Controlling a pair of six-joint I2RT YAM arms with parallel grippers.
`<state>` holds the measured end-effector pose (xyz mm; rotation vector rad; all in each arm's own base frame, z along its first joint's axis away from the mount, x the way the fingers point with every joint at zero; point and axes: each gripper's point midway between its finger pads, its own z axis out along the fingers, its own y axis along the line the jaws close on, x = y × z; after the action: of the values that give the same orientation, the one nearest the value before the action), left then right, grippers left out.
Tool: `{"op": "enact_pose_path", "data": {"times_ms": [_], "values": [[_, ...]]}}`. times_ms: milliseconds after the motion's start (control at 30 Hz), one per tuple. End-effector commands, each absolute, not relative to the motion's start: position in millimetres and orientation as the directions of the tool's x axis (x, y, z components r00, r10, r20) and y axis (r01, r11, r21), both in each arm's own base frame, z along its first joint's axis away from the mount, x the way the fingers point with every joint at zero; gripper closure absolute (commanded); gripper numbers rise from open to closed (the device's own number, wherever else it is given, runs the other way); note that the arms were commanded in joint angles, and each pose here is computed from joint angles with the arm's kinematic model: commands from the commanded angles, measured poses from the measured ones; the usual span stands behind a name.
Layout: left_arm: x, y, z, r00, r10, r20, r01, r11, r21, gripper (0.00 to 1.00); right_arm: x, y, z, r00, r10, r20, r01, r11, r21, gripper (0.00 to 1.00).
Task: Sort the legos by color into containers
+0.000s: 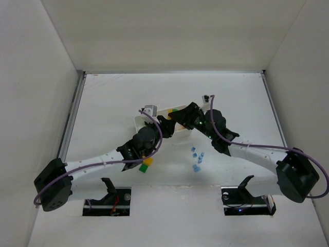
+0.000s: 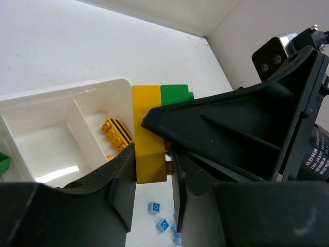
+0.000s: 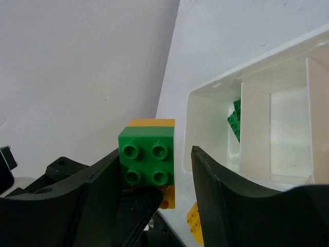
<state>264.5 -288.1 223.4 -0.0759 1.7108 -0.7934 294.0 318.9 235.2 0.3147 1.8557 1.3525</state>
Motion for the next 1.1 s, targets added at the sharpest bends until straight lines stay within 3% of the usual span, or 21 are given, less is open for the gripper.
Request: {"op": "enact_pose_path", "data": {"times_ms": [0, 167, 633, 733, 833, 1067], "values": [[261.9, -282.2, 241.3, -0.264, -0.489, -0.831, 0.369, 0.745, -0.556, 0.88, 293.4, 314.2, 249.3, -0.622, 0.628, -0.467, -0.280, 0.379, 0.882, 0.38], [258.9, -279.0, 235.5, -0.278, -0.470, -0.838, 0.364, 0.756, -0.544, 0.88, 298.0, 300.9, 251.3, -0.592, 0.634, -0.498, -0.294, 0.406, 0.865, 0.35], [253.2, -280.9, 225.1, -0.302, -0.437, -0.847, 0.368, 0.766, -0.527, 0.88, 298.9, 296.9, 254.9, -0.589, 0.608, -0.533, -0.318, 0.432, 0.844, 0.44], [253.4, -281.2, 225.3, -0.302, -0.437, -0.847, 0.368, 0.766, -0.527, 0.88, 296.1, 301.6, 259.3, -0.603, 0.598, -0.528, -0.331, 0.414, 0.848, 0.48], [253.2, -280.9, 223.9, -0.304, -0.435, -0.848, 0.367, 0.767, -0.525, 0.88, 295.4, 302.2, 262.9, -0.602, 0.600, -0.527, -0.336, 0.408, 0.849, 0.58], [254.7, -281.1, 226.1, -0.300, -0.439, -0.847, 0.366, 0.767, -0.527, 0.88, 291.0, 310.6, 262.3, -0.637, 0.573, -0.515, -0.346, 0.383, 0.856, 0.47]]}}
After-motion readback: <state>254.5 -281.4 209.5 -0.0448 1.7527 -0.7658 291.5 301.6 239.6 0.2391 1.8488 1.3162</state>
